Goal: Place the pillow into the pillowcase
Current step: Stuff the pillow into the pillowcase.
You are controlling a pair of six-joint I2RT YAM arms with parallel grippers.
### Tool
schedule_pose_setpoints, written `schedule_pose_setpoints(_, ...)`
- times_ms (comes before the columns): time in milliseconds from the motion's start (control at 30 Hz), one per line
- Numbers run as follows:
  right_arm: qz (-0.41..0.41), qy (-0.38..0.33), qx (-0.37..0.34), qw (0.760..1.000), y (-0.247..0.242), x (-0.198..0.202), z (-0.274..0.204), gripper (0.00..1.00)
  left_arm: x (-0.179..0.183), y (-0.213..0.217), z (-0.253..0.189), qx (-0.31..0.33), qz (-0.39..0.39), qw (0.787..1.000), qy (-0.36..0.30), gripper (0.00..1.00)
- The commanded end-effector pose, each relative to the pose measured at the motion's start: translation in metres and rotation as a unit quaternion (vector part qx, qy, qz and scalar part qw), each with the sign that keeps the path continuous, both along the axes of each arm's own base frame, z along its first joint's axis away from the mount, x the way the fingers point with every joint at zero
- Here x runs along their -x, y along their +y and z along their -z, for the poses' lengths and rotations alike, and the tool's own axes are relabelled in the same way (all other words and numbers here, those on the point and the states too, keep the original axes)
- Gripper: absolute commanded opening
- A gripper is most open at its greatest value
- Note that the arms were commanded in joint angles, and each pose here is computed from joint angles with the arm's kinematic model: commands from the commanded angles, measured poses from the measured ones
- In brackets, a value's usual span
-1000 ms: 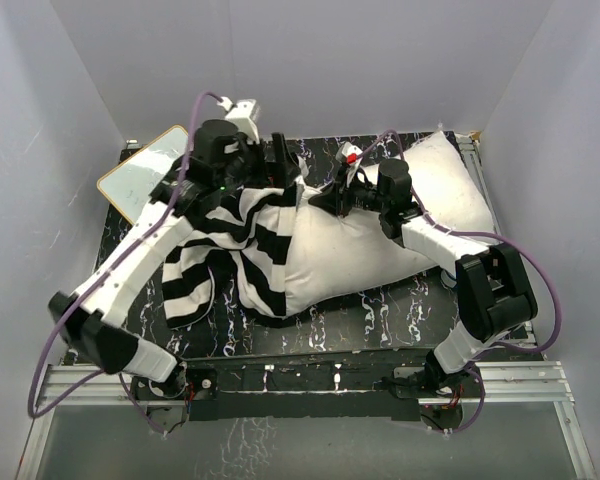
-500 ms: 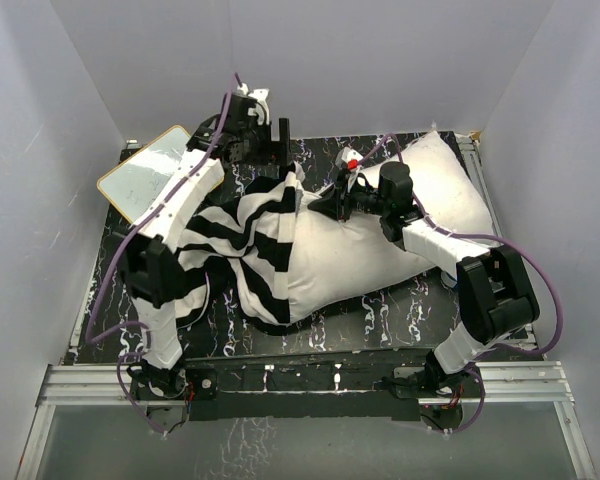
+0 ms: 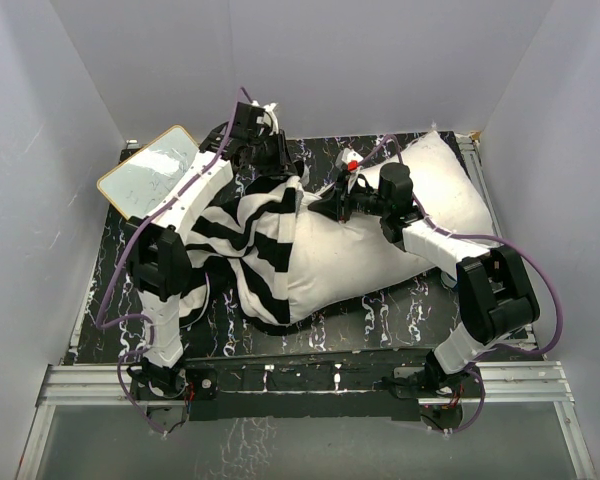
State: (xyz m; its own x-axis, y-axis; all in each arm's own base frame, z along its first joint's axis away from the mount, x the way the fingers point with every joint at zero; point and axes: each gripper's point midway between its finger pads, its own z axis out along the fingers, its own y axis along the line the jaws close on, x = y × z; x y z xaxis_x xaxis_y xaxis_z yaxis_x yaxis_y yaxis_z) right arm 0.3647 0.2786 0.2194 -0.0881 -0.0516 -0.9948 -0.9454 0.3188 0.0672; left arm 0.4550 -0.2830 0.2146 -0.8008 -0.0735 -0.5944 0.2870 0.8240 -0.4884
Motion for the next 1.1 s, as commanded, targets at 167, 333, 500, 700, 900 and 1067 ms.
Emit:
schedule_pose_setpoints(167, -0.025, -0.056, -0.023, 0.998, 0.008, 0.005, -0.049, 0.08, 0.018, -0.069, -0.086, 0.178, 0.122, 0.975, -0.049, 0.0)
schedule_pose_setpoints(333, -0.011, -0.054, -0.019, 0.998, 0.007, 0.004, -0.044, 0.08, 0.026, -0.097, -0.084, 0.207, 0.157, 0.965, -0.037, 0.0)
schedule_pose_setpoints(500, 0.036, -0.051, -0.012, 0.998, 0.0, -0.01, -0.038, 0.08, 0.024, -0.104, -0.078, 0.237, 0.156, 0.959, -0.025, 0.0)
schedule_pose_setpoints(700, 0.117, -0.021, -0.02, 0.993, -0.012, -0.037, -0.022, 0.08, 0.016, -0.104, -0.099, 0.279, 0.127, 0.951, -0.039, 0.62)
schedule_pose_setpoints(900, 0.194, 0.002, 0.003, 0.981, -0.025, -0.079, -0.011, 0.34, -0.011, 0.007, -0.1, 0.161, -0.05, 0.978, -0.121, 0.97)
schedule_pose_setpoints(1067, 0.158, -0.021, 0.025, 0.987, -0.029, -0.091, -0.04, 0.6, 0.059, 0.065, -0.112, 0.12, -0.055, 0.978, -0.16, 0.97)
